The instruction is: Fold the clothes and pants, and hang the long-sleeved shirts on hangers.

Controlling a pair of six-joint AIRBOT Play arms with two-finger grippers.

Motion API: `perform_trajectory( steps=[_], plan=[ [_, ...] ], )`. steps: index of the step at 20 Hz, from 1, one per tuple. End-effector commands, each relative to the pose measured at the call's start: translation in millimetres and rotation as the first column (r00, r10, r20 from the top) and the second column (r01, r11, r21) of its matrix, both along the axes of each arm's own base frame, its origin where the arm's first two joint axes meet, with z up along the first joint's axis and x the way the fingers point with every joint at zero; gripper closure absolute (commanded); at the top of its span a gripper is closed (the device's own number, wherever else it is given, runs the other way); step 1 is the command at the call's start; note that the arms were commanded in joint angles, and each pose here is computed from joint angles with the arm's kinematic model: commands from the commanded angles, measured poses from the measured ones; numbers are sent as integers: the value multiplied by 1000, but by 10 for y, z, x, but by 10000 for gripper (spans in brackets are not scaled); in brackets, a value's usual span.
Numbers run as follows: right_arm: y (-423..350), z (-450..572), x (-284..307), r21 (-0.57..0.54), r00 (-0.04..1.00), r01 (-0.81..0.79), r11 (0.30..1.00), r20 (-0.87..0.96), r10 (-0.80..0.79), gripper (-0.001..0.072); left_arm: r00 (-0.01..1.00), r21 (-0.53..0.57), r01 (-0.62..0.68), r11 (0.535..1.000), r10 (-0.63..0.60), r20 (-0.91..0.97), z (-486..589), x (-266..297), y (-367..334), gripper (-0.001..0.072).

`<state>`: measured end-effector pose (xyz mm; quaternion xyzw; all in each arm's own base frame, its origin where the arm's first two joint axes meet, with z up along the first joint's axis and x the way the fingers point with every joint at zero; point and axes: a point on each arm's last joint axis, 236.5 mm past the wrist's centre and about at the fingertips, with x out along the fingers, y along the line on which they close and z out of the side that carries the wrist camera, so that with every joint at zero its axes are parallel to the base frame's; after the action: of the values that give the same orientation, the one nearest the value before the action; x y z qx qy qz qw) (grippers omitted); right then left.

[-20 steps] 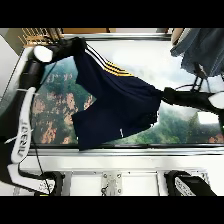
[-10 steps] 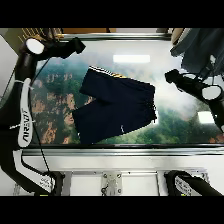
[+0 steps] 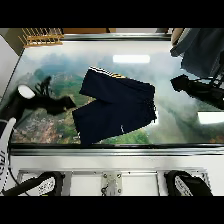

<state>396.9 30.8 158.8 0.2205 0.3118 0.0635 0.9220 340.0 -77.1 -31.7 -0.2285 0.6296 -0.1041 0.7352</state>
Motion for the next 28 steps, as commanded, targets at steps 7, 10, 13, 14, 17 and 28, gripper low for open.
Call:
perform_trajectory(
  steps=[7, 10, 13, 14, 17, 28],
  plan=[
    [129, 8, -133, 38, 999, -36, 999, -28, 37, 110, 986, 12, 10, 1000, -7, -167, -888, -1199, -262, 25],
    [130, 7, -133, 39, 999, -36, 999, -29, 37, 110, 989, -14, 28, 999, -30, -143, -855, -1170, -443, 25],
    [129, 7, -133, 38, 999, -36, 999, -29, 37, 110, 993, -50, 32, 998, -38, -116, -810, -1130, -641, 25],
    [129, 8, -134, 38, 999, -36, 999, -29, 37, 110, 992, -47, 53, 997, -58, -108, -813, -1144, -689, 25],
    [156, -35, -178, 42, 997, -50, 998, -53, 52, 109, 990, -48, 82, 995, -87, -112, -811, -1197, -752, 480],
    [-174, -2126, -941, 202, 769, 368, 908, -615, -176, 108, 998, -69, -54, 996, 56, 26, -396, -902, -400, 701]
  ],
)
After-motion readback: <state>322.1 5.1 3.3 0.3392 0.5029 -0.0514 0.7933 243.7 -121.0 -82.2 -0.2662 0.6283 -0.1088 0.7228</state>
